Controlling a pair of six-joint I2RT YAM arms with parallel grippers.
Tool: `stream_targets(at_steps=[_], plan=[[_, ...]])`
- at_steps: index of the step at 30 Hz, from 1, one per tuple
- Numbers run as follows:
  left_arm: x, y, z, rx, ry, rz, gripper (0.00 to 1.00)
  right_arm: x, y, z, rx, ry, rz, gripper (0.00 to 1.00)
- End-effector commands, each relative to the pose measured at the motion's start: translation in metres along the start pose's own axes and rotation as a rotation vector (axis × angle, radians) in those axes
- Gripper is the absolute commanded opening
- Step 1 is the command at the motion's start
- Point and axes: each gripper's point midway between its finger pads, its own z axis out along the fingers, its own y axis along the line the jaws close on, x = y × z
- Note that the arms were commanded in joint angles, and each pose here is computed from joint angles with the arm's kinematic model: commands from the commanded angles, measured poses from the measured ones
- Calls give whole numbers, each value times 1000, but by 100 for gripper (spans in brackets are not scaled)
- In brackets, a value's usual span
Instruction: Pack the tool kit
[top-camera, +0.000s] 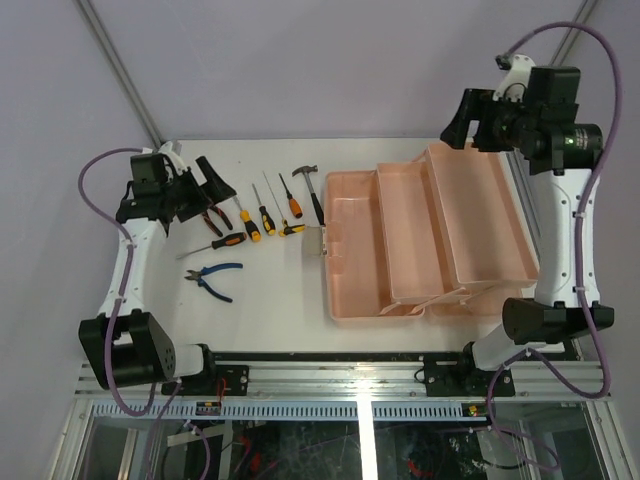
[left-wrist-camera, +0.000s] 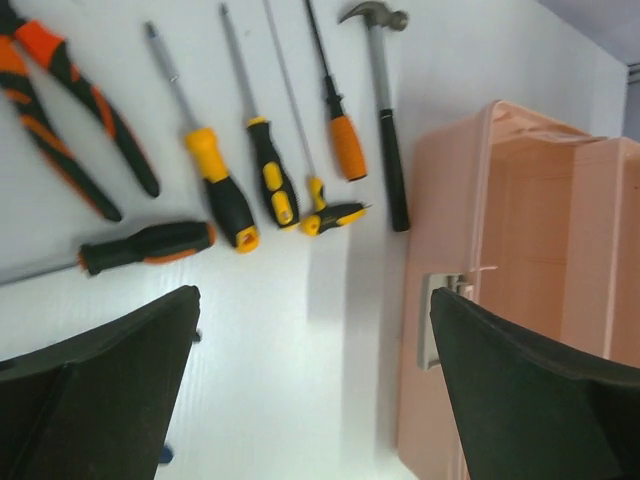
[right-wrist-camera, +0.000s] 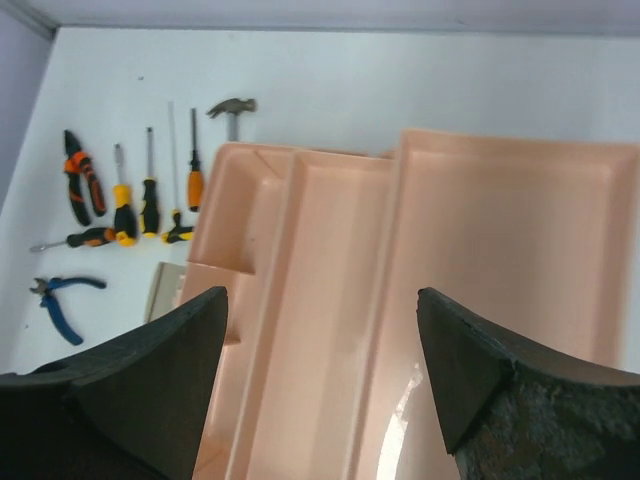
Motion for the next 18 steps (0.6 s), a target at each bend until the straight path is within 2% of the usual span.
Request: stream_targets(at_steps=[1,6,9,14,18], plan=[[29,38,-18,-106,48,-14,97,-7,47,27,-89,11,-65,82],[41,53,-18,-132,47,-109,97,7,93,77,-159,69,-111,81],[32,48,-11,-100,27,-117,96,10,124,103,-192,87,-157,80],[13,1,29,-7,47,-94,95,6,149,125,-205,73,-153,81],[-2,-45,72,55,63,-64,94,5,137,123,-144,47,-156,81]])
